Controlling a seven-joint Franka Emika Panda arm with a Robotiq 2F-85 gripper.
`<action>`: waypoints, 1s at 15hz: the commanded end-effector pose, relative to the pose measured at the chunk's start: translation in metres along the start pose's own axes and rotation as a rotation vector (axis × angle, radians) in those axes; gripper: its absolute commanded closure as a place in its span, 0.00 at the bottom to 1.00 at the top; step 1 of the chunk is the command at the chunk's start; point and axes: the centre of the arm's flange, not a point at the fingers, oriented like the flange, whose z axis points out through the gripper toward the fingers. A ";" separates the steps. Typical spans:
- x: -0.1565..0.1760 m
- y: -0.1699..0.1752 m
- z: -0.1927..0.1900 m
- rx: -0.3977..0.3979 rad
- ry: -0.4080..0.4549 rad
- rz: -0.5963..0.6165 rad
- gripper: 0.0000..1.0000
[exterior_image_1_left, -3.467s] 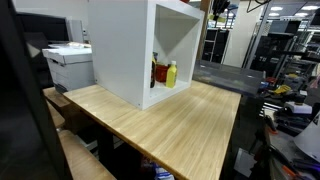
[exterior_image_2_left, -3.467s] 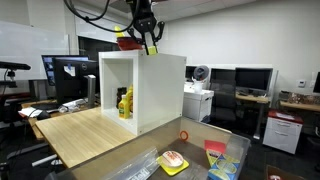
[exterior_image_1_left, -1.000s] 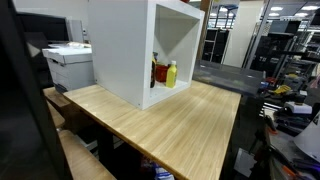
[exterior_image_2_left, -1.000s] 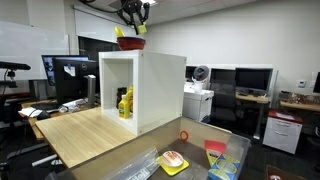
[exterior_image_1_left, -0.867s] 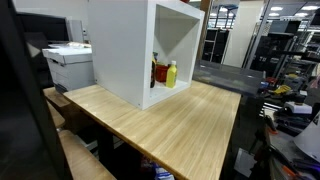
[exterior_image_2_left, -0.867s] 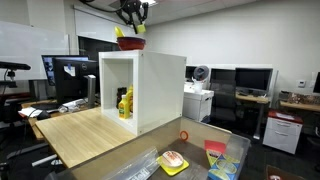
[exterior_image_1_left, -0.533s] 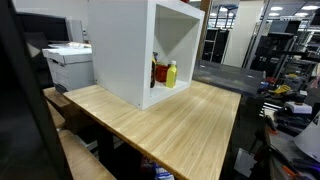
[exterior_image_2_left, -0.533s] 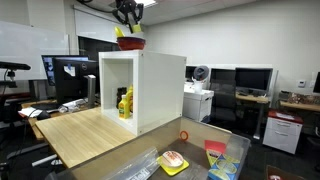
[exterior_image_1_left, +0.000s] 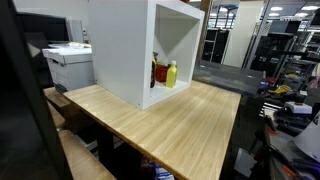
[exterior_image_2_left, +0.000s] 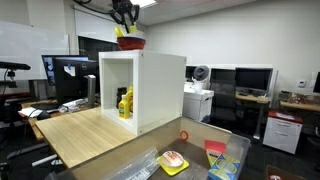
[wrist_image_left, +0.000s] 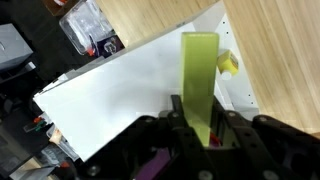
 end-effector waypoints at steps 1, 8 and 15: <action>0.000 0.000 0.000 0.000 0.000 0.000 0.71; 0.000 0.000 0.000 0.000 0.001 0.000 0.71; 0.002 0.002 0.000 -0.005 0.003 0.003 0.93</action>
